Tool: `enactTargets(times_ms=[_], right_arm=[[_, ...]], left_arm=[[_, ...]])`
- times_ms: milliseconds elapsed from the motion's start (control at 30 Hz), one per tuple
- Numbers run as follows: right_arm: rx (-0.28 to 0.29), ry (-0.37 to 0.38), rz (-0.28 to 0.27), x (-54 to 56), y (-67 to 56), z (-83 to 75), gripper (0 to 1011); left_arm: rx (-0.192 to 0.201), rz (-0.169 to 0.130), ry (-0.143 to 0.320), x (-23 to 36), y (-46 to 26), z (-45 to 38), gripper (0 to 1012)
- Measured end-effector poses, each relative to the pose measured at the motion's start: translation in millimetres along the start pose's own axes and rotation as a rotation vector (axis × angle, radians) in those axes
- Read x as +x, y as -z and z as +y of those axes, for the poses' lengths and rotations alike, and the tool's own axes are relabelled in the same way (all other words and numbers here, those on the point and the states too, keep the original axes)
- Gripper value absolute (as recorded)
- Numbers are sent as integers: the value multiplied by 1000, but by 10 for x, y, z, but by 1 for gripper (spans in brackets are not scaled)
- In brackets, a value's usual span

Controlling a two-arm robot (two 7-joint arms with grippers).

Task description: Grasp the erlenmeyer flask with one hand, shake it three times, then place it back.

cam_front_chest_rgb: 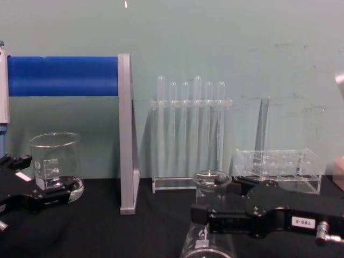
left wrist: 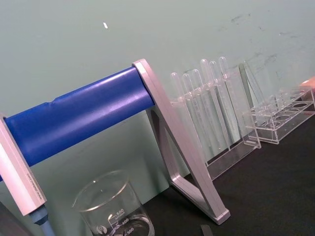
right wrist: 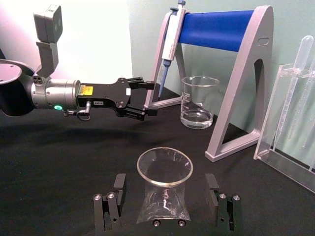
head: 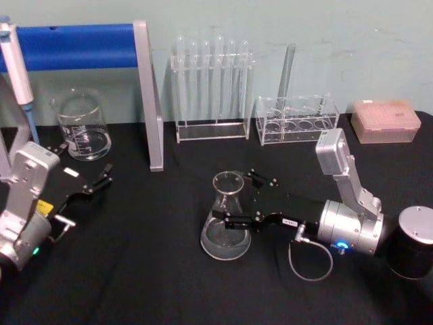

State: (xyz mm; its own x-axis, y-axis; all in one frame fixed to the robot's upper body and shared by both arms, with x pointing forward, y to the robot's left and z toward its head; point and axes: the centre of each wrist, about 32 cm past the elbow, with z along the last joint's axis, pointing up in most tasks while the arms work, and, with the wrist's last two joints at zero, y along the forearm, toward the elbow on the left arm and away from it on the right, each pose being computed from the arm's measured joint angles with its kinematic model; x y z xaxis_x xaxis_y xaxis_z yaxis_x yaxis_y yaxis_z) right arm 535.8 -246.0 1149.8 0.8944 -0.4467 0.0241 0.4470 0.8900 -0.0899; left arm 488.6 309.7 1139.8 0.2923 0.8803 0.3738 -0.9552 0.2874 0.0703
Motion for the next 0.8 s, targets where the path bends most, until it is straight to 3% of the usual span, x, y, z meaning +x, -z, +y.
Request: enactTargets(times_ms=[800], right_arm=[[1, 1, 1, -1, -1, -2, 1000]], left_arm=[[0, 0, 0, 0, 0, 0, 1001]])
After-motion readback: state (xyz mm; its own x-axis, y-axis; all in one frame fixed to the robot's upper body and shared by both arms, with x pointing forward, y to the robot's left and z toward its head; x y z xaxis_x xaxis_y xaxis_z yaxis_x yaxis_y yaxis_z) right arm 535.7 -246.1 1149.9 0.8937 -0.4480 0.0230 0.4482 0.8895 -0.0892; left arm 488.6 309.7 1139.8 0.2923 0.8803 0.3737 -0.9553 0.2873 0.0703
